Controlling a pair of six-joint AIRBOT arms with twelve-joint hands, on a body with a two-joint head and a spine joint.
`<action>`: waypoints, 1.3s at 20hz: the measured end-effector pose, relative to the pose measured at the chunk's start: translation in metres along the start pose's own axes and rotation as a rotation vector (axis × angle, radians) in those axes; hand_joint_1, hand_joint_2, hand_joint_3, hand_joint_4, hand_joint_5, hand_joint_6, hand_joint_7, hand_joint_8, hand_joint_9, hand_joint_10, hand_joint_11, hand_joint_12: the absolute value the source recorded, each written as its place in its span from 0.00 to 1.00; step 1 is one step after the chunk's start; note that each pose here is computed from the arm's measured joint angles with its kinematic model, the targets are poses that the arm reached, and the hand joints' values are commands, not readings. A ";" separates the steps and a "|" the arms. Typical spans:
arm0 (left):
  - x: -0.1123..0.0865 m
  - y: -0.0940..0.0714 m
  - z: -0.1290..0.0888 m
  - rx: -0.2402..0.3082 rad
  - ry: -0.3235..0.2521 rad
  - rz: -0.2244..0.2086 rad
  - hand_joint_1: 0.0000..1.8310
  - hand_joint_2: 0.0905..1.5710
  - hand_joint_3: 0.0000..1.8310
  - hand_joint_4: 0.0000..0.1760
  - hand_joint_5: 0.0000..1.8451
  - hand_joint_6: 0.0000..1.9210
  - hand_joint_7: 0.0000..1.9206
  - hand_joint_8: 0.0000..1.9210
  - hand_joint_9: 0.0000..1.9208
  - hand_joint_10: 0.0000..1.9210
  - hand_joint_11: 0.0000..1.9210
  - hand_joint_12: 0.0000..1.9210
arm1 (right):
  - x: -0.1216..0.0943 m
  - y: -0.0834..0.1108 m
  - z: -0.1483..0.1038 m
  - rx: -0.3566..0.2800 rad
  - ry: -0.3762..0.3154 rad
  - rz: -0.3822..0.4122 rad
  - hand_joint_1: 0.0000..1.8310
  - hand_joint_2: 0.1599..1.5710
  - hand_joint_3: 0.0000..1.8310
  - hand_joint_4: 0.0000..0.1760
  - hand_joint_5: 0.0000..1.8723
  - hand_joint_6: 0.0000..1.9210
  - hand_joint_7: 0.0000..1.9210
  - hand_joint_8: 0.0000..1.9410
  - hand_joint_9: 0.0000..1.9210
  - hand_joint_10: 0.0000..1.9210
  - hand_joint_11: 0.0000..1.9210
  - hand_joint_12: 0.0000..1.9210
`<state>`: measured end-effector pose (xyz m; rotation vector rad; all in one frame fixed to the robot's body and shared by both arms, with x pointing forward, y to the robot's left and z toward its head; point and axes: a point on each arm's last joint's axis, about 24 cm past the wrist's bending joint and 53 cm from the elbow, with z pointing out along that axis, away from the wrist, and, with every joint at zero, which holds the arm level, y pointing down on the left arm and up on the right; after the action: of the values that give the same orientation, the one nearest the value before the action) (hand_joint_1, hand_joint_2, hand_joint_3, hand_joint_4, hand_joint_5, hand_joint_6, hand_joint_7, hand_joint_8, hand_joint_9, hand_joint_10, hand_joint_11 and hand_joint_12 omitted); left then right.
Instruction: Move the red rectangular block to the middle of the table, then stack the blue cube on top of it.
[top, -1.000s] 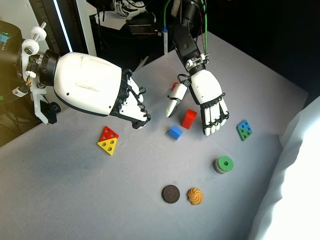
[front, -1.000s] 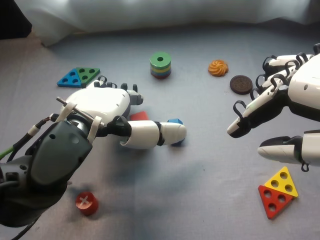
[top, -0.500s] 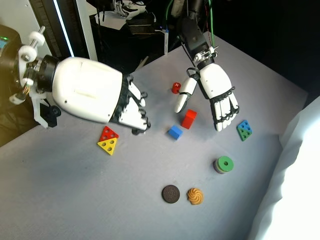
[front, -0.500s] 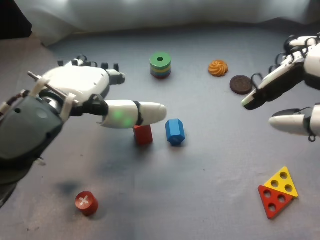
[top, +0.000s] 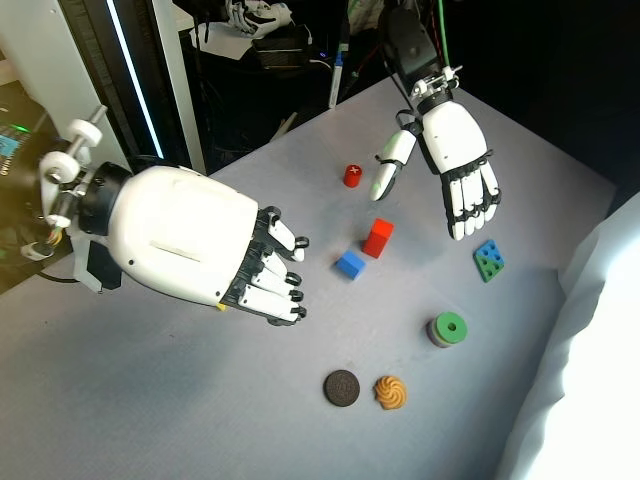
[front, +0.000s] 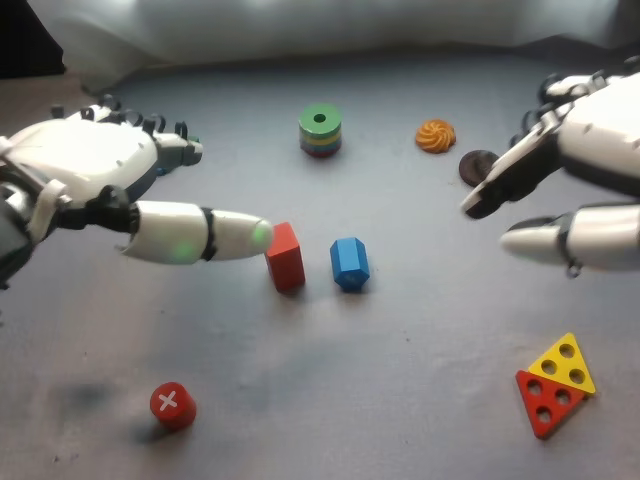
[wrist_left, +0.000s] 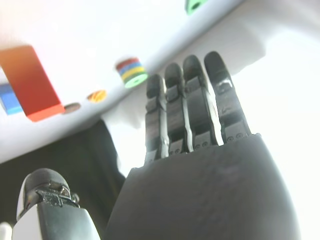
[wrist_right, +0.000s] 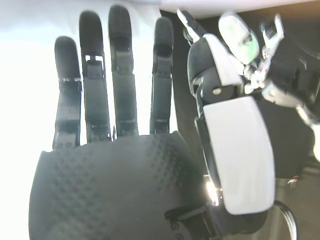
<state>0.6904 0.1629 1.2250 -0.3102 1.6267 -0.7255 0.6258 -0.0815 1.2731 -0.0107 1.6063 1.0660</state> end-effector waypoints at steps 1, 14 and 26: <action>-0.002 0.004 -0.004 -0.006 0.001 0.002 0.00 0.48 0.00 0.00 0.18 0.00 0.17 0.00 0.15 0.00 0.00 0.34 | 0.005 0.002 0.005 -0.003 0.006 -0.020 0.27 0.77 0.00 0.00 0.37 0.00 0.40 0.00 0.27 0.25 0.04 0.70; 0.018 -0.010 -0.043 0.132 0.163 0.045 0.00 0.51 0.00 0.00 0.20 0.00 0.20 0.00 0.17 0.00 0.00 0.35 | 0.019 0.009 0.055 0.088 -0.044 -0.016 0.25 0.48 0.00 0.22 0.00 0.00 0.00 0.00 0.00 0.00 0.00 0.00; 0.024 -0.009 -0.059 0.098 0.193 0.052 0.00 0.53 0.00 0.00 0.21 0.00 0.20 0.00 0.17 0.00 0.00 0.35 | 0.040 -0.008 0.094 0.162 -0.026 0.035 0.42 0.48 0.01 0.00 0.15 0.00 0.00 0.00 0.00 0.00 0.00 0.00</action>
<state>0.6270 0.1586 1.2132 -0.1298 1.7672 -0.8120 0.6886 -0.0066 1.2428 0.1389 1.6701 0.9562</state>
